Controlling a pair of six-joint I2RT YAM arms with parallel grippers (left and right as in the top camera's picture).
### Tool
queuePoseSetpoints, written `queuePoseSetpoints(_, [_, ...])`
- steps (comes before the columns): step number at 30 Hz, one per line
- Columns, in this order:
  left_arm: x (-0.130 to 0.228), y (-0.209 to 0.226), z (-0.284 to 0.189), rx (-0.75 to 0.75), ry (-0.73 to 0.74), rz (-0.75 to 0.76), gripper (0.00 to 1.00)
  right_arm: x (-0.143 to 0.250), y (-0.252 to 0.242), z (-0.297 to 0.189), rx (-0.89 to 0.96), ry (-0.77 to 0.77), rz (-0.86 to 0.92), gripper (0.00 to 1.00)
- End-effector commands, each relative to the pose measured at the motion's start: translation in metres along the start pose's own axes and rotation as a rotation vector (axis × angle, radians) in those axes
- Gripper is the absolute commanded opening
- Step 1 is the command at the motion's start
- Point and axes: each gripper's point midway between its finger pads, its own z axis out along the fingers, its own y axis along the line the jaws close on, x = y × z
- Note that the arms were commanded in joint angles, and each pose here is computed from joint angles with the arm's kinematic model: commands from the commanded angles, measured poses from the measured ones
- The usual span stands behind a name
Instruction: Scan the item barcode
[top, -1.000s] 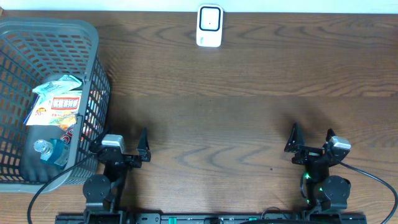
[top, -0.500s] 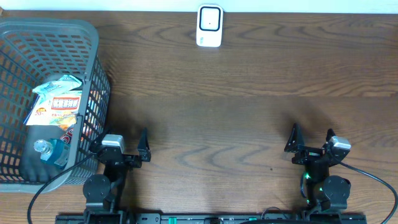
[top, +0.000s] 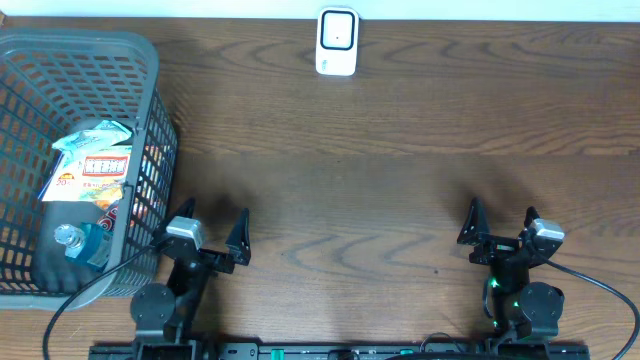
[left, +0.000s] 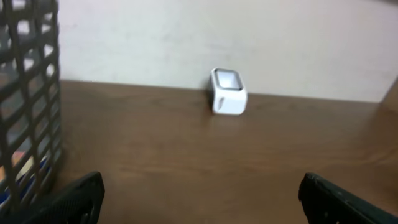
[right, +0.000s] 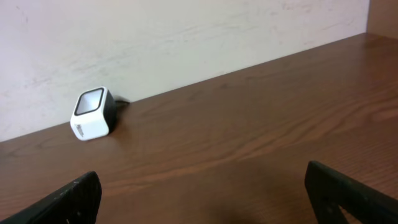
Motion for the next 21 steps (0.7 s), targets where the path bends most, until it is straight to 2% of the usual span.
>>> queuePoseSetpoints(1, [-0.042,-0.025,-0.009,0.1,-0.074,-0.008,1.0,0.001,0.002,0.0,-0.007,-0.001,-0.014,0.99])
queuePoseSetpoints(8, [-0.078,-0.043,-0.014,0.16,-0.087,-0.035,1.0,0.001,0.002,0.0,-0.007,-0.001,-0.014,0.99])
queuePoseSetpoints(19, [-0.119,-0.066,0.012,0.272,0.068,-0.14,1.0,0.001,0.002,0.0,-0.007,-0.001,-0.014,0.99])
queuePoseSetpoints(21, [-0.124,-0.076,0.016,0.332,0.106,-0.15,1.0,0.001,0.002,0.0,-0.007,-0.001,-0.014,0.99])
